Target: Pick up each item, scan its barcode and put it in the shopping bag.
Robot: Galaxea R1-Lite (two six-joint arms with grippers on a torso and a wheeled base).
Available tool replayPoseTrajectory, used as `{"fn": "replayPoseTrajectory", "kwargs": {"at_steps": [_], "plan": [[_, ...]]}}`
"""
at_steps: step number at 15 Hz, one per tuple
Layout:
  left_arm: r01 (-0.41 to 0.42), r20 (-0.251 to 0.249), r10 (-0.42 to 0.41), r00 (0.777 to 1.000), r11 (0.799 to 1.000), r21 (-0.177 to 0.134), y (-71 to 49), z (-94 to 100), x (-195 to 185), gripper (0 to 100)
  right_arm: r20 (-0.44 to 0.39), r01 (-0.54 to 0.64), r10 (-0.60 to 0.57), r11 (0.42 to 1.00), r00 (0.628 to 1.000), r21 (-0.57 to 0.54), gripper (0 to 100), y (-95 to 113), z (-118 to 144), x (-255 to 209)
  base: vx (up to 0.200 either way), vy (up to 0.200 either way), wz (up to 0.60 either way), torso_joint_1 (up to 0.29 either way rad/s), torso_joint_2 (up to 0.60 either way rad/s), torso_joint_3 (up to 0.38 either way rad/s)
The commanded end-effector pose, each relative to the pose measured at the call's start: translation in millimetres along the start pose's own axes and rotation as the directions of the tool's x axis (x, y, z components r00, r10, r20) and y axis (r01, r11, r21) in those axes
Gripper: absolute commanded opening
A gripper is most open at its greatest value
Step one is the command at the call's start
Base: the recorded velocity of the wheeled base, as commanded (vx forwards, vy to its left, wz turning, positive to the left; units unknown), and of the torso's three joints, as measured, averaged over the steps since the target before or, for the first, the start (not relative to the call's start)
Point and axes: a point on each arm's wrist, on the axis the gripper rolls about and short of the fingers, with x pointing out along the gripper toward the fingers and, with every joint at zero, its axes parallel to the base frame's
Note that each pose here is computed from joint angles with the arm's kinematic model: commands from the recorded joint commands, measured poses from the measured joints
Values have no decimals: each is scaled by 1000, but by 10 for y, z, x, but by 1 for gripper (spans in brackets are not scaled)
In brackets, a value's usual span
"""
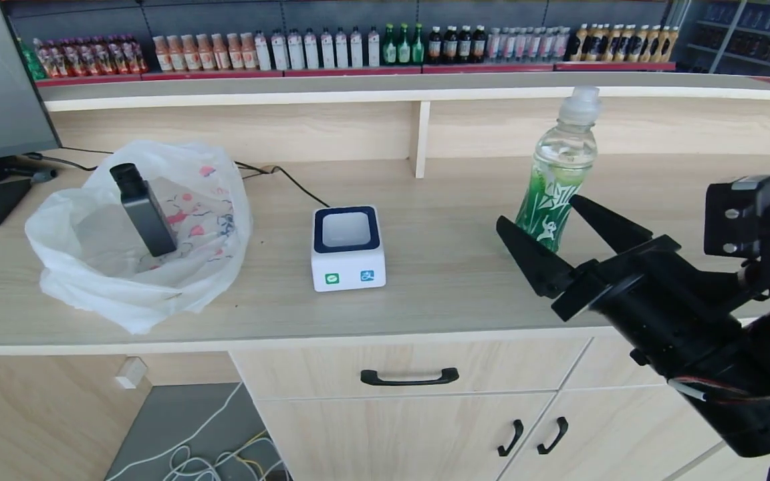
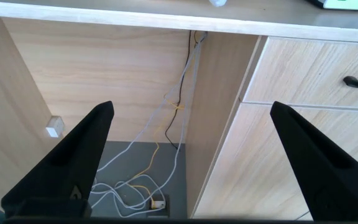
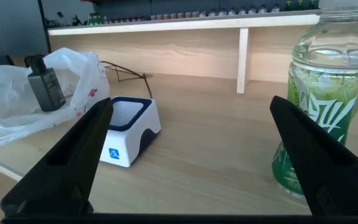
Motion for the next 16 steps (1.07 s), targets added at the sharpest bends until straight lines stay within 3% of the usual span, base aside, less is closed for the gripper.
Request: {"fn": "replayPoseTrajectory", "kwargs": {"at_steps": [1,3,10,16], "plan": [[0,0,0,1000,1000,0,0,0,0,100,-70,59,-62,997,996,-42,100,-163,-164,-40,0,0,0,0,0,0],[1,0,-1,1000,1000,0,0,0,0,100,-83,98,-102,994,991,-55,100,-285,-165,-116,0,0,0,0,0,0],[0,0,0,1000,1000,0,0,0,0,100,-128,121,-132,989,983,-87,100,-365,-183,-129,0,0,0,0,0,0],[0,0,0,1000,1000,0,0,0,0,100,-166,123,-140,986,976,-111,100,-507,-65,225,0,0,0,0,0,0]]}}
